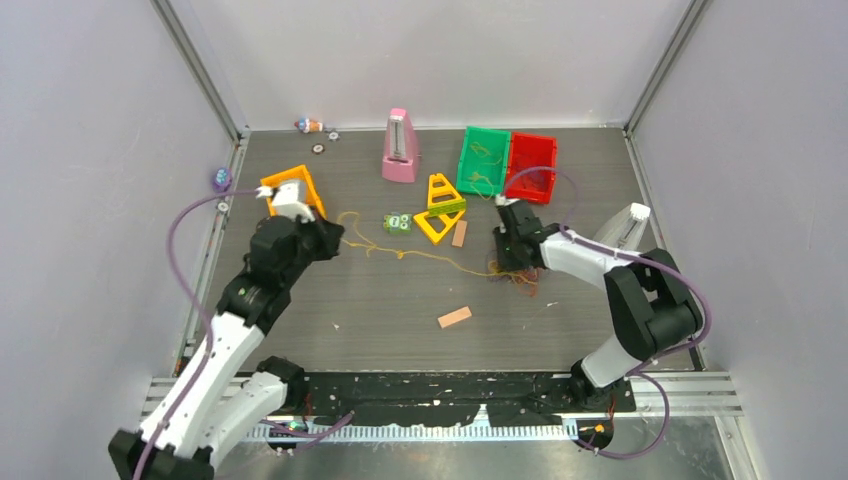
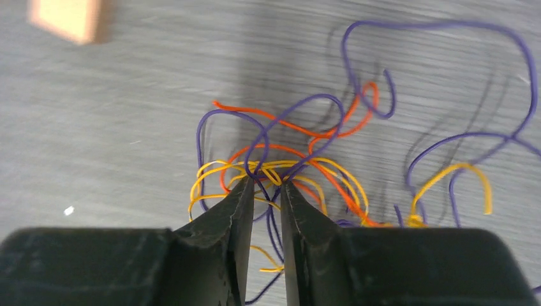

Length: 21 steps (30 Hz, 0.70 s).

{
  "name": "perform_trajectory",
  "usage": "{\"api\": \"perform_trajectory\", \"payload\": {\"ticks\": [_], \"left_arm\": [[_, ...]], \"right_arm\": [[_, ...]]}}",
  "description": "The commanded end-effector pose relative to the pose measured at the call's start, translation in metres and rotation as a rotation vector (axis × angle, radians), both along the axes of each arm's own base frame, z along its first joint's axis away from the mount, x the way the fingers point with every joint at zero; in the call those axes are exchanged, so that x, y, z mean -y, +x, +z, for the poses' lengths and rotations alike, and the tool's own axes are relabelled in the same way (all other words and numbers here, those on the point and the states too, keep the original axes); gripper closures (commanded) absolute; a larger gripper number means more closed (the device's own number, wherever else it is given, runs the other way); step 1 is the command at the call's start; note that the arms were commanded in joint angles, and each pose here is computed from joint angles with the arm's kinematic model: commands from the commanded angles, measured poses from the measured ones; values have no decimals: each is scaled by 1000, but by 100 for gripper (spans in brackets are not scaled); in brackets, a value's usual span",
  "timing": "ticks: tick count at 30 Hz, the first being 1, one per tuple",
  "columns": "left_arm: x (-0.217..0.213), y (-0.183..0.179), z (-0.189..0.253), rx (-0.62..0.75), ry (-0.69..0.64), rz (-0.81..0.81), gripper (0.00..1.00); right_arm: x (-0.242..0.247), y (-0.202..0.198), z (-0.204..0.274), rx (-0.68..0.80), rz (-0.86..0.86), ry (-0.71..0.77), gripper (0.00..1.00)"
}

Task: Untangle the cables
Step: Untie the cable.

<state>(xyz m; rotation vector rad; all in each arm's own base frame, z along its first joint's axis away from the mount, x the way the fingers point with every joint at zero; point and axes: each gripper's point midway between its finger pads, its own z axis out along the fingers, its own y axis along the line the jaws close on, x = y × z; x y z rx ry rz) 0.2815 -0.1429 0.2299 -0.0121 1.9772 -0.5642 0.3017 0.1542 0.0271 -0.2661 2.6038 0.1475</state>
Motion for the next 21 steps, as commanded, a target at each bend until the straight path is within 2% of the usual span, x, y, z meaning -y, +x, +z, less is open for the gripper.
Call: {"api": "perform_trajectory", "payload": {"ticks": [1, 4, 6, 9, 11, 15, 21], "left_arm": [[-78, -5, 10, 65, -48, 409, 100], [-108, -14, 12, 64, -25, 560, 100], [-107, -13, 13, 67, -23, 553, 100], [-79, -6, 14, 89, -77, 412, 100], [-48, -2, 23, 136, -125, 240, 100], [-11, -2, 22, 116, -149, 40, 100], [1, 3, 10, 45, -130, -20, 100]], "right_arm": [[48, 18, 19, 91, -252, 75, 74], [63, 20, 27, 137, -306, 85, 74], [62, 22, 35, 155, -295, 99, 68], [46, 21, 42, 147, -206, 153, 39], [35, 20, 52, 153, -140, 200, 29], [20, 13, 70, 173, -22, 237, 23], [-29, -8, 88, 211, 233, 222, 18]]}}
